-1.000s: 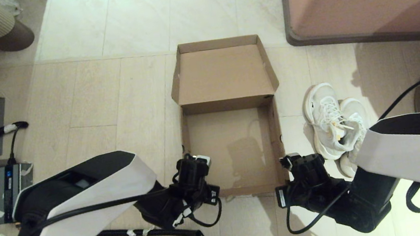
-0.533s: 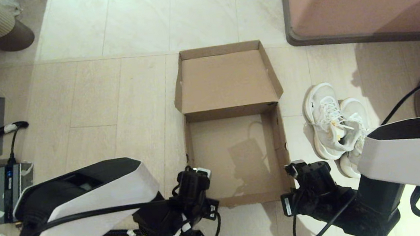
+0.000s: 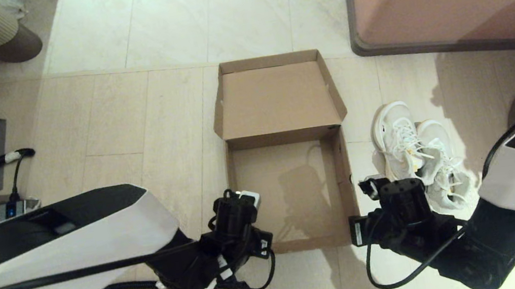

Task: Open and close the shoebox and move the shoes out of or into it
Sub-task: Open the shoe box, then put the shoes into the shoe box

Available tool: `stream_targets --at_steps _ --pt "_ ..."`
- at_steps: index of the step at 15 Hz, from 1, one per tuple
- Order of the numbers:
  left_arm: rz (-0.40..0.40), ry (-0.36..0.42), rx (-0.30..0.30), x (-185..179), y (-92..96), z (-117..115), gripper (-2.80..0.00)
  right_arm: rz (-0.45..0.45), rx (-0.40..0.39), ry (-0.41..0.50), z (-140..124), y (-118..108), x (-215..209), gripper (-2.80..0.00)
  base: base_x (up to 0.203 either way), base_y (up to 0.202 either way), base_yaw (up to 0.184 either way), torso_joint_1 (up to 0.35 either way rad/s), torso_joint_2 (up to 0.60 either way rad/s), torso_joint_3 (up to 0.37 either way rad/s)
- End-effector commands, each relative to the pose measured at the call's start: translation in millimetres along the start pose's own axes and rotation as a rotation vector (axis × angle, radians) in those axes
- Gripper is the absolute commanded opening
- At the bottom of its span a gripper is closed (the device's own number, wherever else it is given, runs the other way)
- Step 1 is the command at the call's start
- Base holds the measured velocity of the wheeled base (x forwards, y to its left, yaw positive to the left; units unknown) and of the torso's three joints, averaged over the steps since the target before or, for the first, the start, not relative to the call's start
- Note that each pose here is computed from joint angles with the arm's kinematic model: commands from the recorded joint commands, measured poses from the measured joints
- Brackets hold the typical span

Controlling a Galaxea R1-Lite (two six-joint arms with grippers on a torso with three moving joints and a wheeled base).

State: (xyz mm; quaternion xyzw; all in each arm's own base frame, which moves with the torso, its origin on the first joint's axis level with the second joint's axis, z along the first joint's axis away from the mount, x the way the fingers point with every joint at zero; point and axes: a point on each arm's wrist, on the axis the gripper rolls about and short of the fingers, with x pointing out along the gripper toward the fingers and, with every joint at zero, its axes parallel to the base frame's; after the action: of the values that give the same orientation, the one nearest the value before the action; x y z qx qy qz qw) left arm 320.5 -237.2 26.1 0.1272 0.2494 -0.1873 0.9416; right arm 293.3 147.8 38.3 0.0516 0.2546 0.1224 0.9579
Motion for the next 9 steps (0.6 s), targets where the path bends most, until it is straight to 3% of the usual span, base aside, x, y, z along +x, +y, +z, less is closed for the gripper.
stream_targets --at_steps 1,3,7,8,9 --pt "0.004 -0.084 -0.026 -21 6.6 26 -2.8 -0.023 0.028 -0.102 28 -5 -17 -2.8 0.0 0.0 0.0 0.0 0.0 0.0" --pt "0.031 -0.167 -0.066 -40 24.9 51 -2.8 -0.152 0.078 -0.125 48 -43 -25 -2.8 0.0 0.0 0.0 0.0 0.0 0.0" --pt "0.152 -0.303 -0.164 -66 94.3 81 -2.8 -0.432 0.211 -0.142 87 -138 -33 -2.8 0.0 0.0 0.0 0.0 0.0 0.0" --pt "0.165 -0.321 -0.181 -68 107.2 81 -2.8 -0.47 0.233 -0.14 94 -154 -28 0.0 0.0 0.0 0.0 0.0 0.0 0.0" --pt "0.169 -0.327 -0.205 -68 113.1 78 -2.8 -0.497 0.25 -0.145 99 -166 -22 0.0 0.0 0.0 0.0 0.0 0.0 0.0"
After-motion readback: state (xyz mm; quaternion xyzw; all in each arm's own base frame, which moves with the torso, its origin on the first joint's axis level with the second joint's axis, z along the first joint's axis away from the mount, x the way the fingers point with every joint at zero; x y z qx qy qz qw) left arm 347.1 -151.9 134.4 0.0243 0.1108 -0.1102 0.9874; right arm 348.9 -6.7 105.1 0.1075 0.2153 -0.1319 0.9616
